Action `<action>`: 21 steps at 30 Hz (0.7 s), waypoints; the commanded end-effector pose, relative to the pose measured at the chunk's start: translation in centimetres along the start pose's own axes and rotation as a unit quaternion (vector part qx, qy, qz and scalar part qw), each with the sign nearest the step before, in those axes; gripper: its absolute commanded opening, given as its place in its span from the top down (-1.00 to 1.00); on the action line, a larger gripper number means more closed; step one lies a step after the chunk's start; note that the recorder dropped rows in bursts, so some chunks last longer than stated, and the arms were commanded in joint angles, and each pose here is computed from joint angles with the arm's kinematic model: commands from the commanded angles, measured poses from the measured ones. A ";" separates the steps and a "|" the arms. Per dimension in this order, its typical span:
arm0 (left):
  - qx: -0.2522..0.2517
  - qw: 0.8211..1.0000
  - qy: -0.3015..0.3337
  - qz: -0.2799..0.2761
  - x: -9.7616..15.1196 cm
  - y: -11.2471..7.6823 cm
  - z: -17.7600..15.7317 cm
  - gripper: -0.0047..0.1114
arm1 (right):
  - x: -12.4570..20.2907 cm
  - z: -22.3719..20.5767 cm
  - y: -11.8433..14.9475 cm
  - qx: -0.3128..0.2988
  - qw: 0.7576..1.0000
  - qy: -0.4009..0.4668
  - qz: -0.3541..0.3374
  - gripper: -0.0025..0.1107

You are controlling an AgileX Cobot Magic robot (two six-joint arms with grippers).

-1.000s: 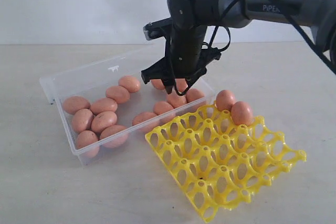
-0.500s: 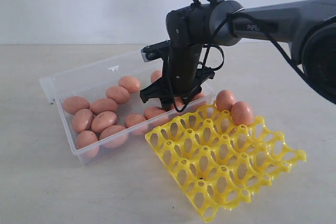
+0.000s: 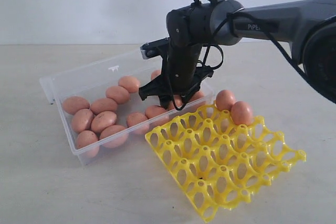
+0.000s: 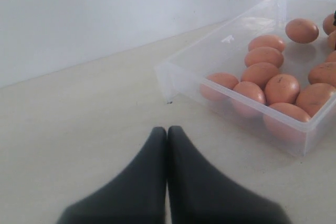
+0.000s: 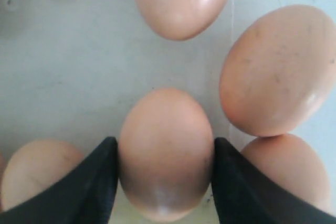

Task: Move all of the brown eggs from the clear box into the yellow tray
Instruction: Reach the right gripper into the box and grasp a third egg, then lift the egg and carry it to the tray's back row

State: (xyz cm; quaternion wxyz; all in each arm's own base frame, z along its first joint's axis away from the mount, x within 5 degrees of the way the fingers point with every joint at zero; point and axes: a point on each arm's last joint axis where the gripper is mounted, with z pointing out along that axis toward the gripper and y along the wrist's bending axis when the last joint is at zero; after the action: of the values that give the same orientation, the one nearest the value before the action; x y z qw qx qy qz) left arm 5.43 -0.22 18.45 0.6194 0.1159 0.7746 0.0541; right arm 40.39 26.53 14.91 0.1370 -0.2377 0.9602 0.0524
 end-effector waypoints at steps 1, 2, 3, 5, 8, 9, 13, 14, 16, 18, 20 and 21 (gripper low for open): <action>0.000 1.000 -0.006 -0.004 -0.1 0.0 0.0 0.99 | -1.4 -5.1 1.3 -0.040 0.995 -0.092 0.019 0.96; 0.000 1.000 -0.006 -0.004 -0.1 0.0 0.0 0.99 | -1.4 -5.9 1.8 -0.043 0.992 -0.119 0.014 0.96; 0.000 1.000 -0.006 -0.004 -0.1 0.0 0.0 0.99 | -1.5 -7.3 2.5 -0.048 0.985 -0.167 0.007 0.96; 0.000 1.000 -0.006 -0.004 -0.1 0.0 0.0 0.99 | -0.3 -9.2 3.7 -0.058 0.963 -0.261 -0.012 0.96; 0.000 1.000 -0.006 -0.004 -0.1 0.0 0.0 0.99 | 3.8 -10.6 4.5 -0.079 0.925 -0.372 -0.019 0.96; 0.000 1.000 -0.006 -0.004 -0.1 0.0 0.0 0.99 | 5.7 -10.9 4.2 -0.086 0.912 -0.401 -0.009 0.96; 0.000 1.000 -0.006 -0.004 -0.1 0.0 0.0 0.99 | 13.7 -11.4 0.9 -0.084 0.884 -0.454 0.071 0.96; 0.000 1.000 -0.006 -0.004 -0.1 0.0 0.0 0.99 | 15.0 -12.1 -0.3 -0.076 0.871 -0.475 0.099 0.96; 0.000 1.000 -0.006 -0.004 -0.1 0.0 0.0 0.99 | 17.9 -13.0 -3.0 -0.048 0.850 -0.502 0.151 0.96; 0.000 1.000 -0.006 -0.004 -0.1 0.0 0.0 0.99 | 20.1 -13.8 -5.1 -0.022 0.837 -0.516 0.182 0.96; 0.000 1.000 -0.006 -0.004 -0.1 0.0 0.0 0.99 | 21.7 -14.7 -7.1 0.007 0.834 -0.517 0.191 0.96; 0.000 1.000 -0.006 -0.004 -0.1 0.0 0.0 0.99 | 22.1 -15.0 -7.7 0.019 0.837 -0.517 0.180 0.96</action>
State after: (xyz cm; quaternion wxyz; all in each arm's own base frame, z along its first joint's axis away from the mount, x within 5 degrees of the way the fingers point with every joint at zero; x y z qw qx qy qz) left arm 5.43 -0.22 18.45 0.6194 0.1159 0.7746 0.0541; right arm 22.41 10.22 21.85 0.5780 -0.0055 0.7911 0.1999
